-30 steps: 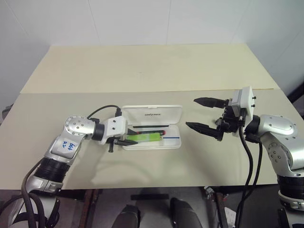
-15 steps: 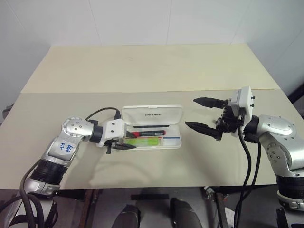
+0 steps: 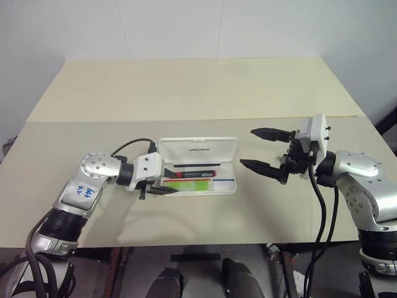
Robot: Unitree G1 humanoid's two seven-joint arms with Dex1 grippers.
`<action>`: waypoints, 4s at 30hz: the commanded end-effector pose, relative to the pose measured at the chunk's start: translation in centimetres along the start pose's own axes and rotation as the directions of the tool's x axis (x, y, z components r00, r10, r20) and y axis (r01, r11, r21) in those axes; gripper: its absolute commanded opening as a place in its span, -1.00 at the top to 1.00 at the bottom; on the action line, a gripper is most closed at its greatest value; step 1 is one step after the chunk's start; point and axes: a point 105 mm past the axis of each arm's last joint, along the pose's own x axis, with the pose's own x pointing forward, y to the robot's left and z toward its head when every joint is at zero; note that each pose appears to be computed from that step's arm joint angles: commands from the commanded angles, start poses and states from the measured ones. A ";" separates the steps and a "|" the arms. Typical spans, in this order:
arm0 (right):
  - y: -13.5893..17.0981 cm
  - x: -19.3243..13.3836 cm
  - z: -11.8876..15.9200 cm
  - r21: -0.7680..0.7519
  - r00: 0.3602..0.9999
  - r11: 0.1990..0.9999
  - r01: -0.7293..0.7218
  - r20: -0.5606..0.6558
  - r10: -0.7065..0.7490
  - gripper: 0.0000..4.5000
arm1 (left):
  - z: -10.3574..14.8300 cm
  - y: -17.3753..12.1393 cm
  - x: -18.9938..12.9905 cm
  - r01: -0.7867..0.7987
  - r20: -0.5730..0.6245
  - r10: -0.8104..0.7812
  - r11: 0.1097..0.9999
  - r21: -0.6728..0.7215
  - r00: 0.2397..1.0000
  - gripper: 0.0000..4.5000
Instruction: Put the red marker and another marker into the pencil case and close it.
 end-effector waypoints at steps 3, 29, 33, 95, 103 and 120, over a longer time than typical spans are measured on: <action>-0.2 -0.1 0.4 -0.014 1.000 1.000 0.005 0.002 -0.005 -1.00 | 2.7 -0.6 -1.4 0.034 0.118 -0.037 0.999 0.025 0.992 0.10; -9.3 -6.1 -9.1 -0.016 0.789 0.926 0.377 -0.518 -0.330 -1.00 | 7.0 -1.6 -3.8 -0.088 0.241 0.096 0.995 -0.043 0.966 -0.98; -9.9 -7.2 -9.7 -0.019 0.771 0.917 0.398 -0.534 -0.346 -1.00 | 7.0 -1.4 -3.5 -0.098 0.248 0.107 0.994 -0.048 0.963 -0.98; -2.1 2.0 -4.3 0.064 0.970 0.993 -0.095 -0.217 0.107 0.82 | 5.5 -1.1 -5.0 -0.162 0.171 0.169 0.985 -0.051 0.971 -1.00; 1.3 1.7 -3.4 0.099 0.944 0.963 -0.250 -0.195 0.265 0.82 | 4.6 -1.5 -4.6 -0.137 0.160 0.142 0.990 -0.043 0.977 -1.00; 2.4 4.7 -6.5 0.031 0.898 0.927 -0.374 -0.238 0.370 0.82 | 3.8 -1.9 -2.5 -0.096 0.175 0.099 0.995 -0.021 0.980 -1.00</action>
